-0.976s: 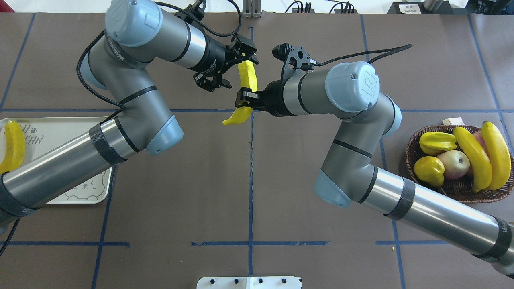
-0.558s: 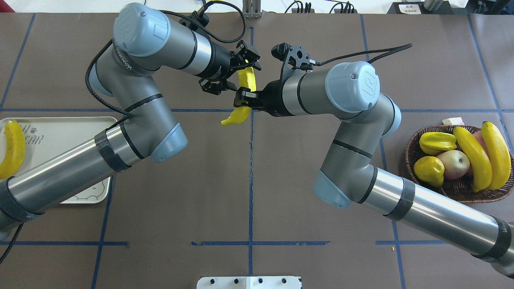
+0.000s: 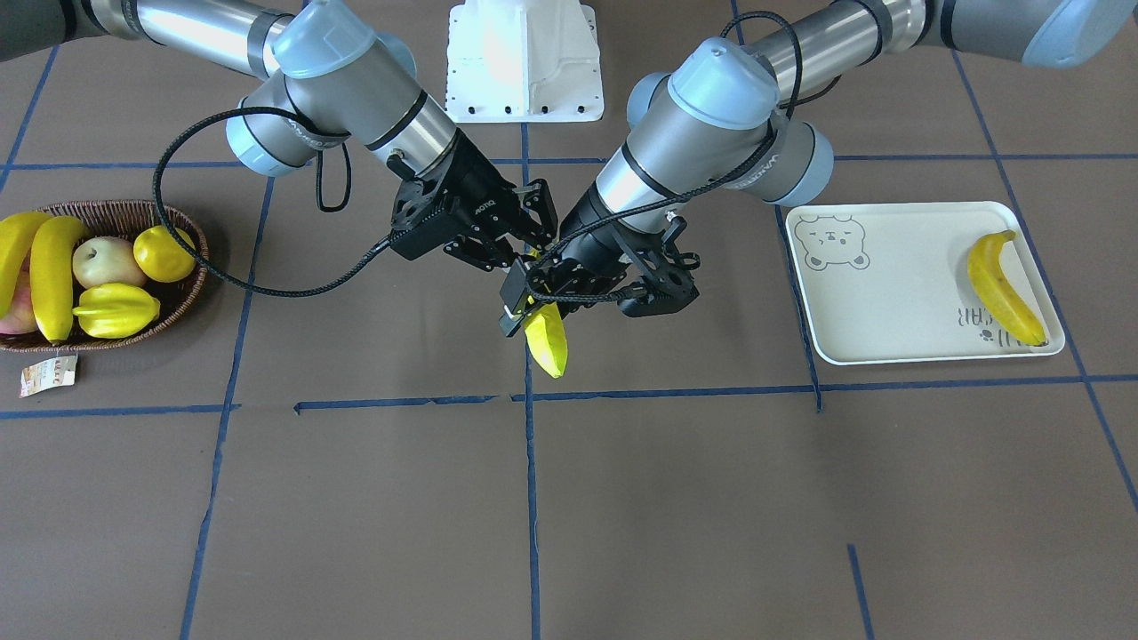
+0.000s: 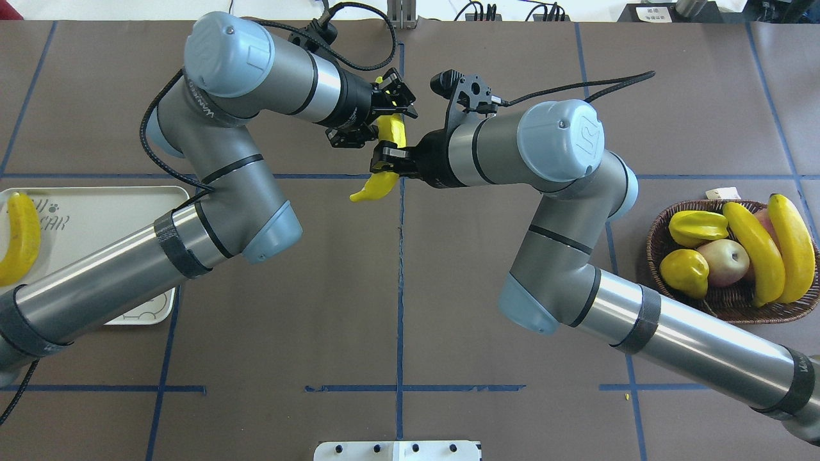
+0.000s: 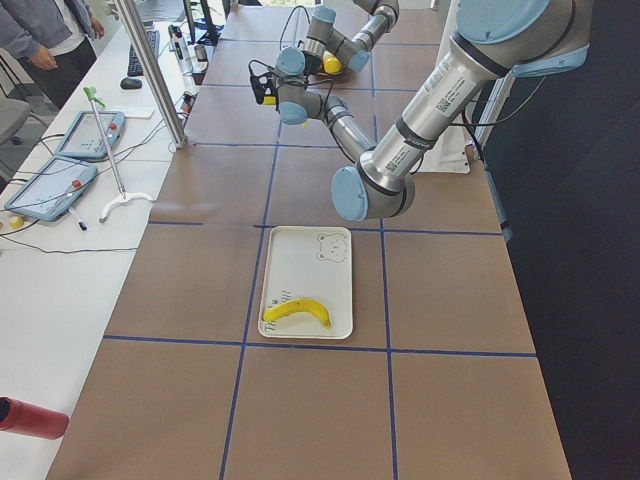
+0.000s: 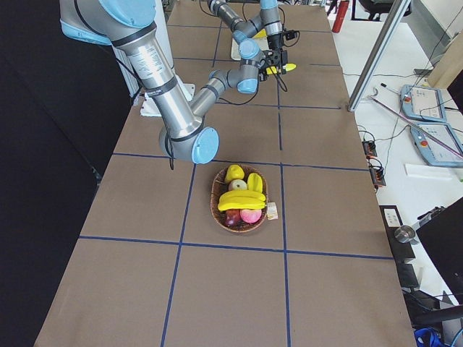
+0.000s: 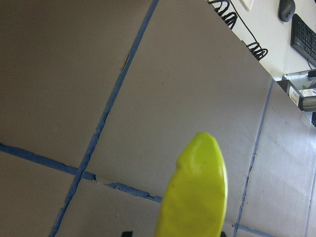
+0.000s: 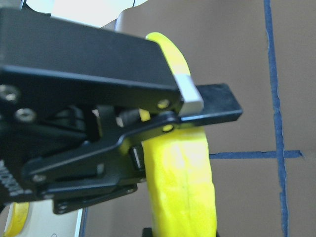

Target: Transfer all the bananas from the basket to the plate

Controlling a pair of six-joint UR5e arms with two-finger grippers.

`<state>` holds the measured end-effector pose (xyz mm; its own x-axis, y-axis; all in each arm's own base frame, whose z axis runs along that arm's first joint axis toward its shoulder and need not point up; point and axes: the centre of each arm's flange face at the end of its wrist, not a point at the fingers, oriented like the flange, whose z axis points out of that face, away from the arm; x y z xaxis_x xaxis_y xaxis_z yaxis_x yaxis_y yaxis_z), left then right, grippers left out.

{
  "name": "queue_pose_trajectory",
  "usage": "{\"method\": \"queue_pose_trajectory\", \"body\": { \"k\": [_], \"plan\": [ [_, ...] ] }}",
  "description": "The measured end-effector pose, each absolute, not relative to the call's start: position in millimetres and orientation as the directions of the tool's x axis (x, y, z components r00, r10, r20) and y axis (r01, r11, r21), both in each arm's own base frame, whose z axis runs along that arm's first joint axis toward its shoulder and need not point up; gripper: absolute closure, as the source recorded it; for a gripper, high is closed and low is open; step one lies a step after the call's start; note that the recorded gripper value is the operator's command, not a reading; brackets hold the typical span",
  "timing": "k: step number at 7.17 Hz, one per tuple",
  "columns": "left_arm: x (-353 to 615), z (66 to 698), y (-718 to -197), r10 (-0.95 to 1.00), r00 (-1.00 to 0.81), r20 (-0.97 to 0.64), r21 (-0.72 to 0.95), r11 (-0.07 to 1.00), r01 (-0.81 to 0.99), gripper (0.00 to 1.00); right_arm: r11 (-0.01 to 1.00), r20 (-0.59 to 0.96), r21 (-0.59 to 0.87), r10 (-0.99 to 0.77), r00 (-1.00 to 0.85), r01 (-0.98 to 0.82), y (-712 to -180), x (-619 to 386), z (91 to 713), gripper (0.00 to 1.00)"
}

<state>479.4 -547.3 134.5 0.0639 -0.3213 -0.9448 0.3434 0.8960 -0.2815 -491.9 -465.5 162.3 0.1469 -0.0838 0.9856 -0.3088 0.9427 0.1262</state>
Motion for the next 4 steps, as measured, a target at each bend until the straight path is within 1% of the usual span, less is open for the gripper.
{"method": "queue_pose_trajectory", "body": {
  "k": [1, 2, 4],
  "plan": [
    [478.5, 135.6, -547.8, -0.321, 0.064, -0.945, -0.281, 0.896, 0.345, 1.0, 0.943, 0.986, 0.126, -0.083, 0.148, -0.307, -464.8, -492.5, 162.9, 0.36],
    [477.6, 138.0, -548.3, -0.318, 0.067, -0.946, -0.277, 0.896, 0.346, 1.0, 0.944, 0.986, 0.124, -0.082, 0.147, -0.307, -464.6, -492.5, 163.2, 0.01],
    [474.0, 143.2, -551.9, -0.294, 0.083, -0.952, -0.248, 0.903, 0.352, 1.0, 0.943, 0.986, 0.12, -0.078, 0.145, -0.309, -465.4, -491.0, 164.7, 0.01]
  ]
}}
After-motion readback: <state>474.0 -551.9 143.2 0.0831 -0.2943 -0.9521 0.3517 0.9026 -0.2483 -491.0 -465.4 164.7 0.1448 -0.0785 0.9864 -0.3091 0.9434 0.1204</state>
